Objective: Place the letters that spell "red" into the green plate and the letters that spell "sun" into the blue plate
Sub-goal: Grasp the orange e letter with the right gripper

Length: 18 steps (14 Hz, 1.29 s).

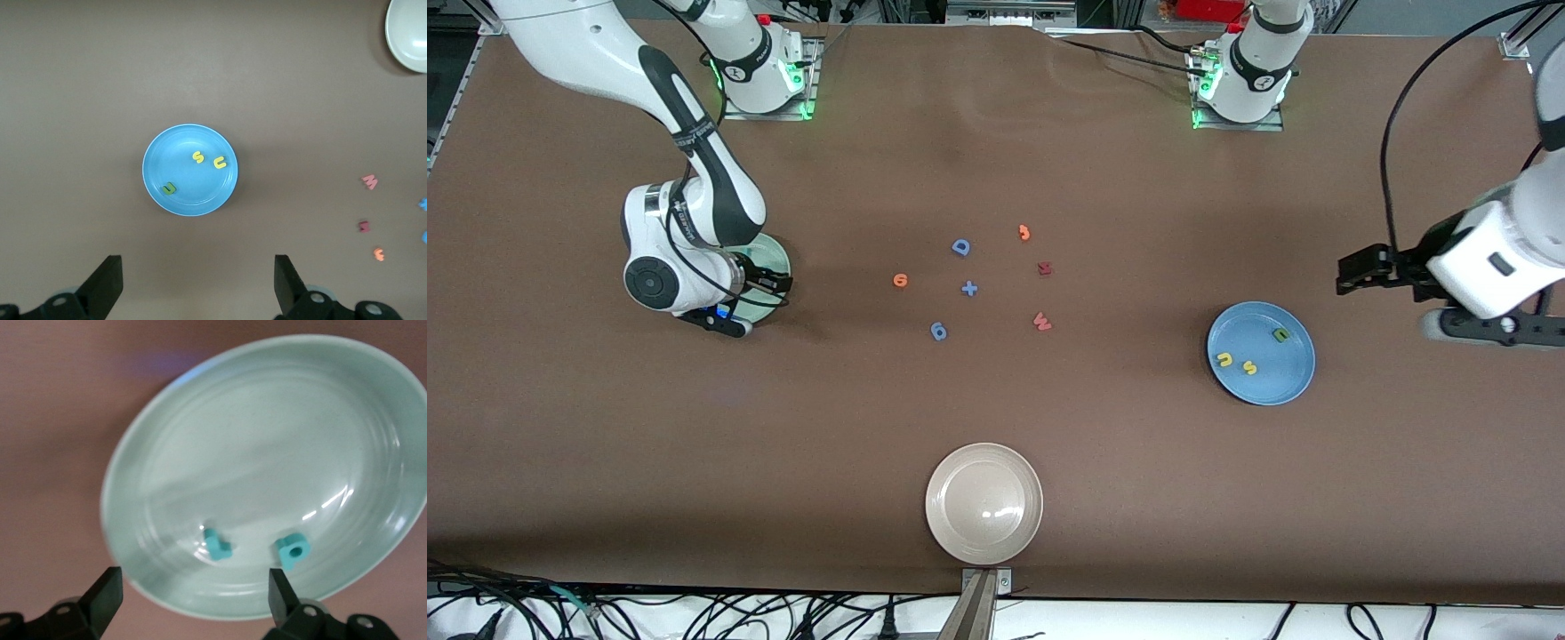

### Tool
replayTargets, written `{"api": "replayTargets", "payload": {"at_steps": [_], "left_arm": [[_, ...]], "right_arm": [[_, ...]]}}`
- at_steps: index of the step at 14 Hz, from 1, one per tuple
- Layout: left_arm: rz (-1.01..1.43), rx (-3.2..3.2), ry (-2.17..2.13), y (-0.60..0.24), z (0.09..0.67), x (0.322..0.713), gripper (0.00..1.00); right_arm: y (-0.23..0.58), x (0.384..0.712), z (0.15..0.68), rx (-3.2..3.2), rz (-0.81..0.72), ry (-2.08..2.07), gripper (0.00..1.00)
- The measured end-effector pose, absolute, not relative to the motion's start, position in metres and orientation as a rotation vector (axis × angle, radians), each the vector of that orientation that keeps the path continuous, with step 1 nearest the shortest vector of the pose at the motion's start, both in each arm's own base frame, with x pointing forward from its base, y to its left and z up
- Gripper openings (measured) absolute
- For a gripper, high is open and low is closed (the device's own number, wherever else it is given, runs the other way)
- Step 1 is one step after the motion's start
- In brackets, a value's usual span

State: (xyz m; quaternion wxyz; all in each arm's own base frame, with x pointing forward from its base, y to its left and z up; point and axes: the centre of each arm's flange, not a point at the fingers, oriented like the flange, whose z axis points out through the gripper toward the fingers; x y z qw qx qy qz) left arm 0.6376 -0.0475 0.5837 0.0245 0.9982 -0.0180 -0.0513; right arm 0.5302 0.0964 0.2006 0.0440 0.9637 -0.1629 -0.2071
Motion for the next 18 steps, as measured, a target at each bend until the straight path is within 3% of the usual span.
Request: {"api": "replayTargets", "payload": {"at_steps": [4,9,13,18], "left_arm": [[-0.036,3.092,0.034,-0.047,0.589,0.635,1.00],[-0.013,3.154,-0.079,-0.053,0.605,0.580,1.00],[-0.011,3.164,-0.178,-0.048,0.604,0.549,1.00],[-0.014,3.164,-0.176,-0.044,0.600,0.547,1.00]], "right_arm": [[0.176,0.537,0.244,2.942,-0.547,-0.630,0.98],[0.248,0.529,0.265,2.969,-0.464,-0.748,0.98],[0.281,0.525,0.239,2.992,-0.422,-0.875,0.98],[0.315,0.512,0.204,3.011,-0.417,-0.936,0.98]]}}
